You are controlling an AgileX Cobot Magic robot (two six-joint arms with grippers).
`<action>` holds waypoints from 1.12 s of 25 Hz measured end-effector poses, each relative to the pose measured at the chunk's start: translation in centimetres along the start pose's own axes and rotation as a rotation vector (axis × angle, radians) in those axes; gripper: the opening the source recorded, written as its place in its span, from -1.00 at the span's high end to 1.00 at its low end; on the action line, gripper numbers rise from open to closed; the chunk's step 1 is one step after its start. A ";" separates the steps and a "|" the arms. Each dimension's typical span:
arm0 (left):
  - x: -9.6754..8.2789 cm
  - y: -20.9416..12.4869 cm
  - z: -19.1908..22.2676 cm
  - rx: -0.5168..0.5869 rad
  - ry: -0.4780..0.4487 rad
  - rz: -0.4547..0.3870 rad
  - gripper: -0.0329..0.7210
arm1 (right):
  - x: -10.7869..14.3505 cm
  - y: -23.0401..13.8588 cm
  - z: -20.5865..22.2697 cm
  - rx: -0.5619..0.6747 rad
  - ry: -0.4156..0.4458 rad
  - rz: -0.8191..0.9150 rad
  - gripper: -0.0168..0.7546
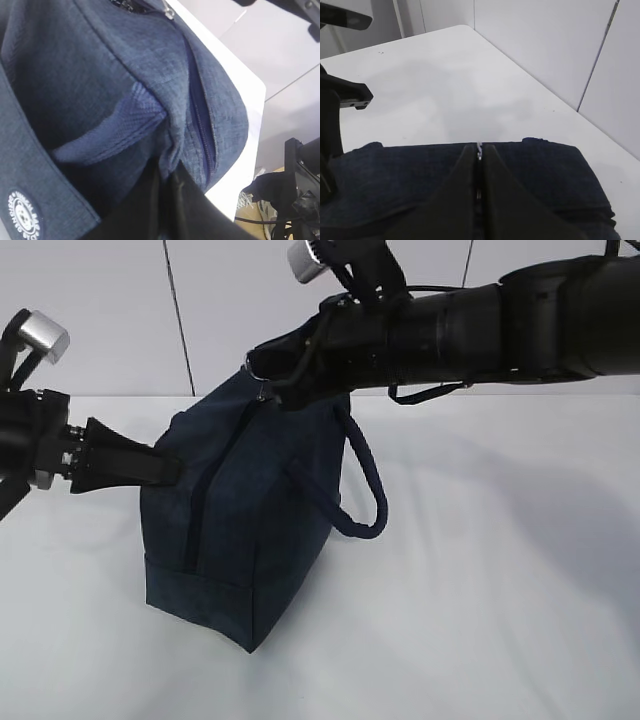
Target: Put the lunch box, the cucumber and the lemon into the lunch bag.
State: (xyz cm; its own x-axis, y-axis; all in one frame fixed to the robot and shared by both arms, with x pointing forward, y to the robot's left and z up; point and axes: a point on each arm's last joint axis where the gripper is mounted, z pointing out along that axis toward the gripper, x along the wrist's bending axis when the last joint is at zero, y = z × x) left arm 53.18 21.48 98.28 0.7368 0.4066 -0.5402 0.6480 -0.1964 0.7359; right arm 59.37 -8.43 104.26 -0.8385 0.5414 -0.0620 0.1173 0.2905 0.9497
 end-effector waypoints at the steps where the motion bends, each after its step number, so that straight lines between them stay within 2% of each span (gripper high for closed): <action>1: 0.0 0.0 0.0 0.000 0.000 0.000 0.93 | 0.0 -0.1 0.1 0.000 0.004 0.009 0.94; 8: 0.0 0.0 0.0 0.000 -0.001 0.000 0.93 | -0.1 -0.9 0.5 0.025 0.021 0.045 0.94; 15: 0.0 0.0 0.0 0.000 0.000 0.000 0.93 | 0.4 -1.6 0.5 0.105 0.076 0.054 0.94; 21: 0.0 0.0 0.0 0.000 0.000 0.000 0.93 | 0.6 -1.9 0.4 0.149 0.088 0.035 0.94; 28: 0.0 0.0 0.0 0.000 0.004 0.000 0.93 | 0.2 -2.1 0.4 0.174 0.049 0.010 0.94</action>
State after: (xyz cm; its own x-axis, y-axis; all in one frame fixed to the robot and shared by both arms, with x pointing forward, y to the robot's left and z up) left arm 53.20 21.49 98.26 0.7360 0.4101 -0.5386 0.6480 -0.1965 0.7359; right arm 59.18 -8.64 102.10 -0.8611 0.5072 -0.0341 0.2122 0.4197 0.8825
